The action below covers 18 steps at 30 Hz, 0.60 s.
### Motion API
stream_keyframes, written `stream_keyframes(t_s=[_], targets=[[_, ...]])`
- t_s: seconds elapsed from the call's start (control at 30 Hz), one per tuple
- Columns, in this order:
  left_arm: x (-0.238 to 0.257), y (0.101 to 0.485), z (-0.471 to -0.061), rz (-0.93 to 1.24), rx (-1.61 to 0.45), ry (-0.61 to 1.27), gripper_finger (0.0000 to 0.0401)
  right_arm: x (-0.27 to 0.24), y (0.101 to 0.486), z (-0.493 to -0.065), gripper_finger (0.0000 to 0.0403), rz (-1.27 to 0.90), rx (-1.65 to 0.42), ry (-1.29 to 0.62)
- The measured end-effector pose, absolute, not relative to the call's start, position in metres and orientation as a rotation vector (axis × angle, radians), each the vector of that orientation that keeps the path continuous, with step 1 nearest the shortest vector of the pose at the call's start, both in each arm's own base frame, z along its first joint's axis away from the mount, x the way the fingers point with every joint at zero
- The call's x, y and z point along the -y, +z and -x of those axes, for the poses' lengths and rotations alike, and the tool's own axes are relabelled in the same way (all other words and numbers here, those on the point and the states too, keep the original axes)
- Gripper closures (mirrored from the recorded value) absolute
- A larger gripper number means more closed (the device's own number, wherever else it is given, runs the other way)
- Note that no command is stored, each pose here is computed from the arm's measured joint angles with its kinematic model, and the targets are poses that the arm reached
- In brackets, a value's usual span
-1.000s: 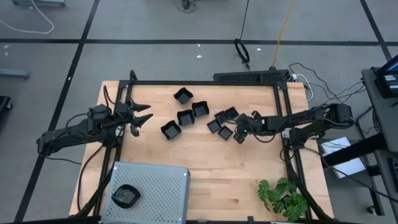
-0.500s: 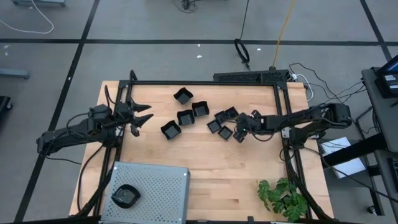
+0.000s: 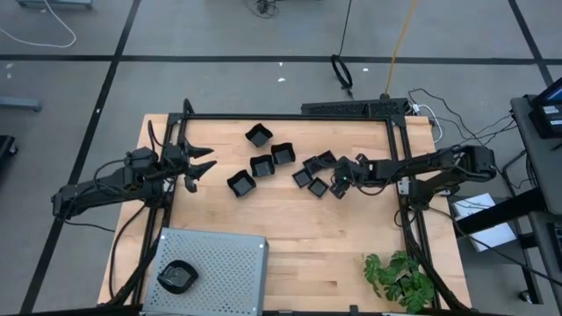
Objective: Pick & Place Mini shaped plates
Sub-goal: Put the square plate on the shelf
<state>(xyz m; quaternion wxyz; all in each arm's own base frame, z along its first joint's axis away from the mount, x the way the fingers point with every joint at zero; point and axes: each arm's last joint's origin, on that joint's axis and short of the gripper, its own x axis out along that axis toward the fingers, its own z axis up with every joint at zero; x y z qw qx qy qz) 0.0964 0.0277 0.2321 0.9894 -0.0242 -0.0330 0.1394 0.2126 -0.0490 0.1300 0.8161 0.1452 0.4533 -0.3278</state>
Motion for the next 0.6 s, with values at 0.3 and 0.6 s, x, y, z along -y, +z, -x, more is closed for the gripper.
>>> stream_keyframes(t_s=[0.3, 0.6], targets=[[-0.0277, 0.2321, -0.0964, 0.049, 0.066, 0.280, 0.0194, 0.0488, 0.1300, -0.2126, 0.0302, -0.296, -0.971, -0.691], [-0.0277, 0.2320, -0.0965, 0.049, 0.066, 0.280, 0.0194, 0.0482, 0.1287, -0.2124, 0.0385, -0.308, -0.987, -0.671]])
